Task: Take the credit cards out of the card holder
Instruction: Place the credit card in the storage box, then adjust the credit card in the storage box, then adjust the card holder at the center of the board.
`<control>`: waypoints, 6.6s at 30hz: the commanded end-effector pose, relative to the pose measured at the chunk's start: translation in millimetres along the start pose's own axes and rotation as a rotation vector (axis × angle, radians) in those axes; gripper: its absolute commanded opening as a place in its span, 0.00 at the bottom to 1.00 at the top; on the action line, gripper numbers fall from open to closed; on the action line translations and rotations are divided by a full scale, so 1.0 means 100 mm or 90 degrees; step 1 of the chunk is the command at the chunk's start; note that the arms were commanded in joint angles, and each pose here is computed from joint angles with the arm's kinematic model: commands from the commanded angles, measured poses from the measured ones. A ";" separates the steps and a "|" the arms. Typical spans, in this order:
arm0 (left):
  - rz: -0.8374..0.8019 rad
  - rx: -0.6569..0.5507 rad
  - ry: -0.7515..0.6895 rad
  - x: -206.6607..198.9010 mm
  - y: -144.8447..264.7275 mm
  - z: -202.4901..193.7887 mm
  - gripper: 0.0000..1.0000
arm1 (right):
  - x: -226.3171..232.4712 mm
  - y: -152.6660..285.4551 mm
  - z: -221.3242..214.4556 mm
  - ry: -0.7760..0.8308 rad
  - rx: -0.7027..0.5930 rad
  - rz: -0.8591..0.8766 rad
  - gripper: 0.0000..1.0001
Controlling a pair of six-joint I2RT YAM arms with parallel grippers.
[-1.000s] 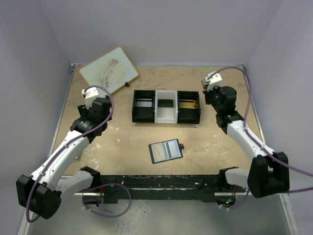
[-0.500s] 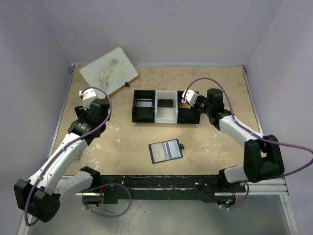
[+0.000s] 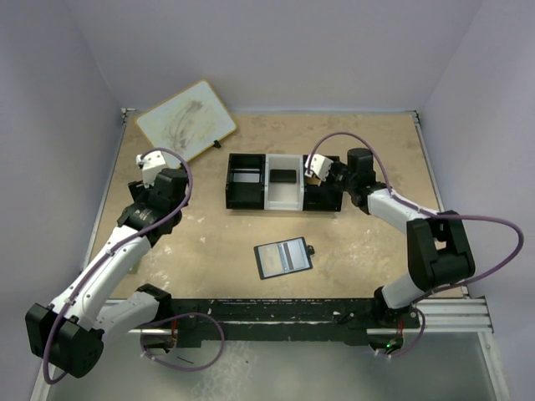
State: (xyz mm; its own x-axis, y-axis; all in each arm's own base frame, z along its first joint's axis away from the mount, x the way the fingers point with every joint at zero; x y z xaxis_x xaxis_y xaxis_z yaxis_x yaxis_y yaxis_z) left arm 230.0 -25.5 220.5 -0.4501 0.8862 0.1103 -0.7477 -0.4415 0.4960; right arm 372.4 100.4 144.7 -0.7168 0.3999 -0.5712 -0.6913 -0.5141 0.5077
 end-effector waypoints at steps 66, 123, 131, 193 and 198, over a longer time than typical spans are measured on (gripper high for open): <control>-0.025 0.016 -0.012 -0.06 -0.07 -0.04 0.69 | -0.35 -0.45 0.04 0.059 0.018 -0.018 0.74; -0.046 0.039 -0.027 -0.13 -0.10 -0.10 0.67 | 0.12 -0.90 -0.12 -0.705 0.325 -0.258 0.04; -0.045 0.040 -0.029 -0.13 -0.11 -0.10 0.67 | 0.07 -0.91 -0.13 -0.714 0.317 -0.303 0.05; -0.589 0.254 -0.101 -2.03 0.88 -1.97 0.65 | 2.19 0.57 0.40 -1.067 0.216 0.125 0.78; -0.611 0.274 -0.009 -1.87 1.00 -2.12 0.62 | 2.10 0.32 0.44 -1.003 0.228 0.128 0.78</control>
State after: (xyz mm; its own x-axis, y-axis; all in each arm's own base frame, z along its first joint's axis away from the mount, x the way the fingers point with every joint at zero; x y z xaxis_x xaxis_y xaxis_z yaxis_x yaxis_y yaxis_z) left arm 157.3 -264.5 70.0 0.3149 0.8814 -0.3522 -0.5597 0.4721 0.6811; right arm 173.3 200.0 77.3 0.0428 0.7361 0.6755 -0.3555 -0.6206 0.6989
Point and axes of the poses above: each gripper's point midway between its finger pads, its own y axis back along the fingers, its own x axis along the line the jaws close on, z = x × y, the point moved 6 cm from there along y, back along the fingers, and after that the axes turned 1 degree about -y, right-handed, at the moved point
